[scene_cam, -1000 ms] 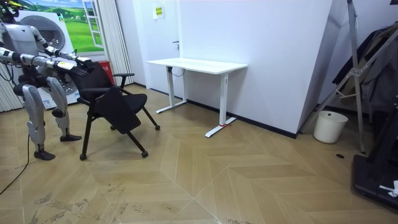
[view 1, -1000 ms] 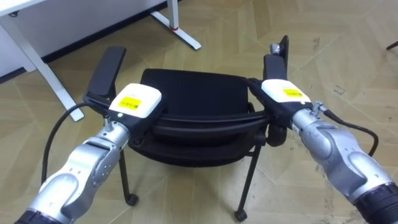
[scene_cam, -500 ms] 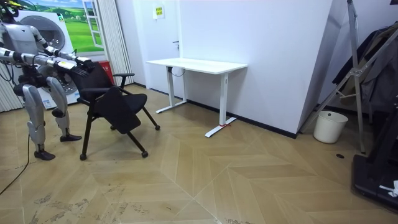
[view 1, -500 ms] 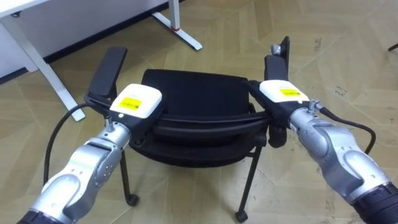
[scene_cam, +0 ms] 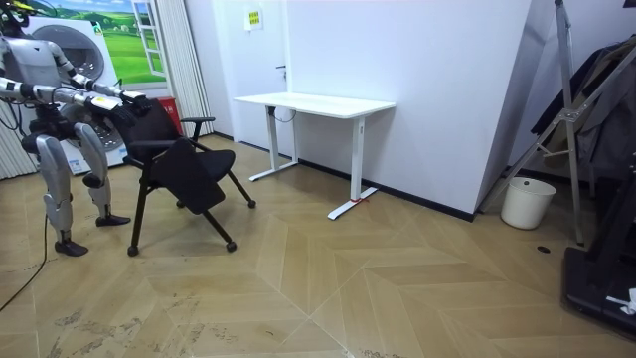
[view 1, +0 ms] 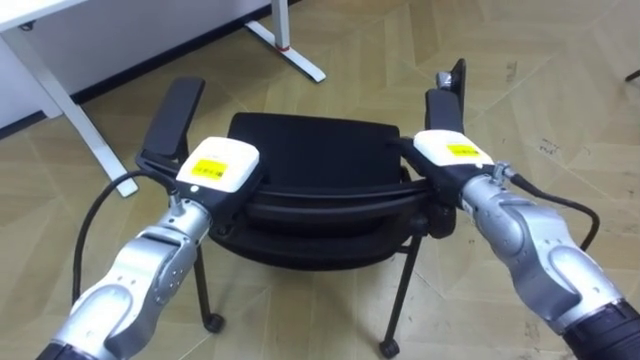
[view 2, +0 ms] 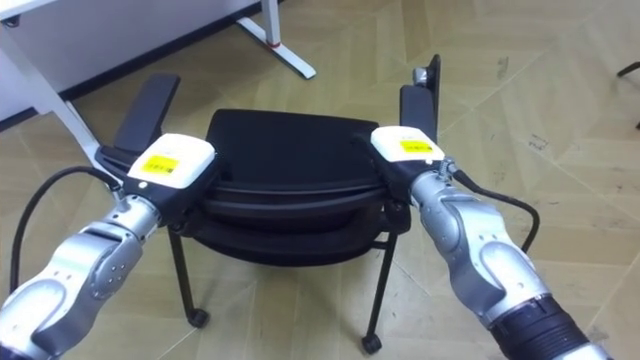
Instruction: Push chair
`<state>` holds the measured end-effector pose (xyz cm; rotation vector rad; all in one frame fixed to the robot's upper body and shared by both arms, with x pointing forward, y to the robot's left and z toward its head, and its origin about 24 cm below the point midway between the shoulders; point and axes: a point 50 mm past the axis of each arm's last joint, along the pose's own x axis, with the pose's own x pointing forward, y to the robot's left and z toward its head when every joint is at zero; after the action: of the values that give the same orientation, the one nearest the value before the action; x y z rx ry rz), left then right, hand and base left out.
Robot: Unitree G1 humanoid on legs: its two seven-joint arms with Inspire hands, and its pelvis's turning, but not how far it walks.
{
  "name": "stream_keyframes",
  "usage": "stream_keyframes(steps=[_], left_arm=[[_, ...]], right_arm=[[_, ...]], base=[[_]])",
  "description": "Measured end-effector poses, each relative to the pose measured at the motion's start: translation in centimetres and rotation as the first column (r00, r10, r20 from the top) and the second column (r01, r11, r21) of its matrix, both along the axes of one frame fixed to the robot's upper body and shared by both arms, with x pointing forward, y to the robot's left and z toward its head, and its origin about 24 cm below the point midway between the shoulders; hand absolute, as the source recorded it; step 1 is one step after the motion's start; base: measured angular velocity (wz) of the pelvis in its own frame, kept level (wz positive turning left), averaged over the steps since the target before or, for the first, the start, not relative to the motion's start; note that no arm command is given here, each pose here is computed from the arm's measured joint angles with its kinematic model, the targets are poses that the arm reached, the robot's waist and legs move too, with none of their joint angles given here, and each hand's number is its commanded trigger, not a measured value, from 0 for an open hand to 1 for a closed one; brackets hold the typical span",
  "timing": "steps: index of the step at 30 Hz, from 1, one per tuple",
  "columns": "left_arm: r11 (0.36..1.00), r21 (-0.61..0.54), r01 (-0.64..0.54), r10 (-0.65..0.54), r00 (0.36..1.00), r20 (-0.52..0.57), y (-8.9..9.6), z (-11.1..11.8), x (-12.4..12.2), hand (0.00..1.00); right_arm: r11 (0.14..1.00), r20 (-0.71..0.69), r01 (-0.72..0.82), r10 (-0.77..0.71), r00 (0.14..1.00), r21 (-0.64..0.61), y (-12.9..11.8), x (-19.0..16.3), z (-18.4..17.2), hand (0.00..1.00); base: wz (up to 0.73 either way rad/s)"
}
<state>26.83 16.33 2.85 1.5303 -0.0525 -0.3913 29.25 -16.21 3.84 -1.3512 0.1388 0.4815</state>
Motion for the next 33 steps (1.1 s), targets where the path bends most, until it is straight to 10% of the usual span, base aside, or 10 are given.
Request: stream_keyframes(steps=[33], left_arm=[[1.000,-0.010,-0.022,0.022,1.000,0.004,0.26,-0.56,-0.15,1.00]], right_arm=[[1.000,0.007,-0.011,0.011,1.000,-0.028,0.45,-0.24,-0.15,1.00]], base=[[0.01]])
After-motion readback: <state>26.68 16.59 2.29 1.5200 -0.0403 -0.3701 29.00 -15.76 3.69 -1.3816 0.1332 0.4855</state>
